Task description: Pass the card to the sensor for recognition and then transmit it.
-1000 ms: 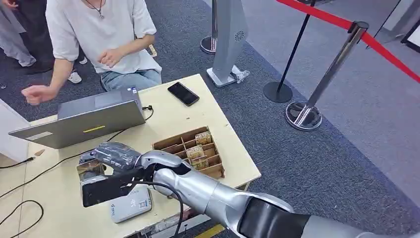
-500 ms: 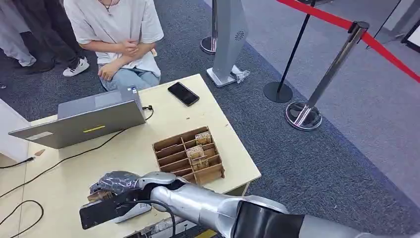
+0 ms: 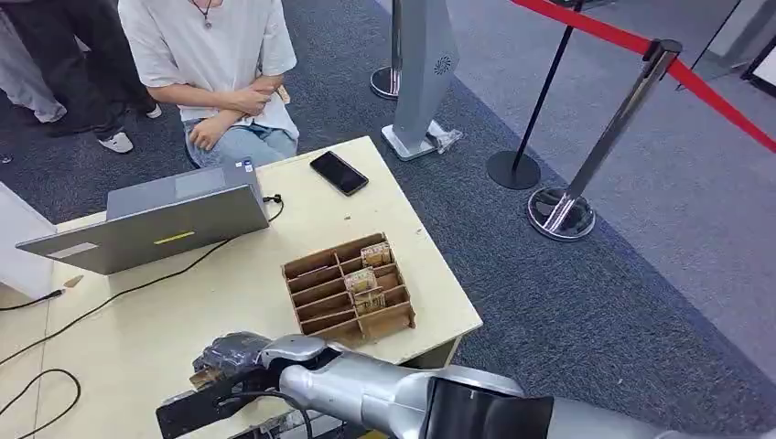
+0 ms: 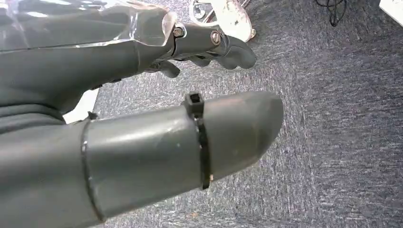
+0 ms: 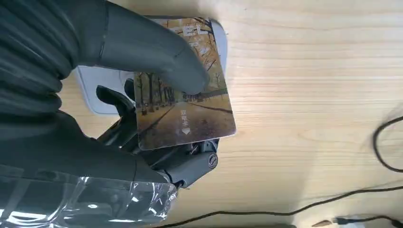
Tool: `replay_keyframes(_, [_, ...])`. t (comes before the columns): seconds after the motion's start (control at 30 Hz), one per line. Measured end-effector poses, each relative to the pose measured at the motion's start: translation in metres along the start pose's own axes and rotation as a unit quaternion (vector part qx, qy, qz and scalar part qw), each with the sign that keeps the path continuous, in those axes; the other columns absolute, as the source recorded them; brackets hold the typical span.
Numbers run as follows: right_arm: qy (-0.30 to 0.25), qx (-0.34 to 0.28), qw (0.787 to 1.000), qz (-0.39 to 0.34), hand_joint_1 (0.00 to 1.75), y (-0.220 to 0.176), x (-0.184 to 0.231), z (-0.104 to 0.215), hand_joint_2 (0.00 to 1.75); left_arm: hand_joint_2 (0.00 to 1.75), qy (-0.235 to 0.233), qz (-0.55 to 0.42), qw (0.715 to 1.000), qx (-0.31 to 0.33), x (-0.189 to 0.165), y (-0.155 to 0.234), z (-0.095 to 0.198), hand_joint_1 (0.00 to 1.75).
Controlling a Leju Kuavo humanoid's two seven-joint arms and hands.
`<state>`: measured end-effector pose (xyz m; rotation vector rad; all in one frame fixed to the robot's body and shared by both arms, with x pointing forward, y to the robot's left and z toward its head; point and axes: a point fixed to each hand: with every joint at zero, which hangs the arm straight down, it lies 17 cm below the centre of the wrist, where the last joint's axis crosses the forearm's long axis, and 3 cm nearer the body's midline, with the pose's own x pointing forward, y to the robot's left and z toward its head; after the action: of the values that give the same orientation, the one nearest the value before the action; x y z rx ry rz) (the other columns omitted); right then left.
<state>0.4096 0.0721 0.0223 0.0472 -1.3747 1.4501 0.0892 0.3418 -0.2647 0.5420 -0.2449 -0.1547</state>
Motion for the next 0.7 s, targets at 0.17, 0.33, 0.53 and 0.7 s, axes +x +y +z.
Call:
replay_keyframes(0.17, [0.019, -0.004, 1.000, 0.001, 1.75, -0.0007, -0.0080, -0.0009, 1.75, 0.00, 0.000, 0.000, 1.000, 0.000, -0.0003, -0.0002, 0.0001, 0.00])
replay_keyframes(0.33, [0.027, -0.005, 1.000, -0.012, 1.75, -0.0051, -0.0106, -0.0019, 1.75, 0.00, 0.001, 0.000, 1.000, 0.000, -0.0006, 0.0000, 0.0000, 0.00])
replay_keyframes(0.53, [0.026, 0.013, 0.999, -0.045, 1.75, -0.0046, -0.0097, -0.0013, 1.75, 0.00, 0.001, -0.001, 1.000, 0.000, -0.0015, 0.0005, -0.0002, 0.00])
replay_keyframes(0.7, [0.025, 0.018, 0.998, -0.063, 1.75, -0.0066, -0.0085, -0.0013, 1.75, 0.00, 0.002, -0.001, 1.000, 0.000, -0.0020, 0.0008, -0.0004, 0.00])
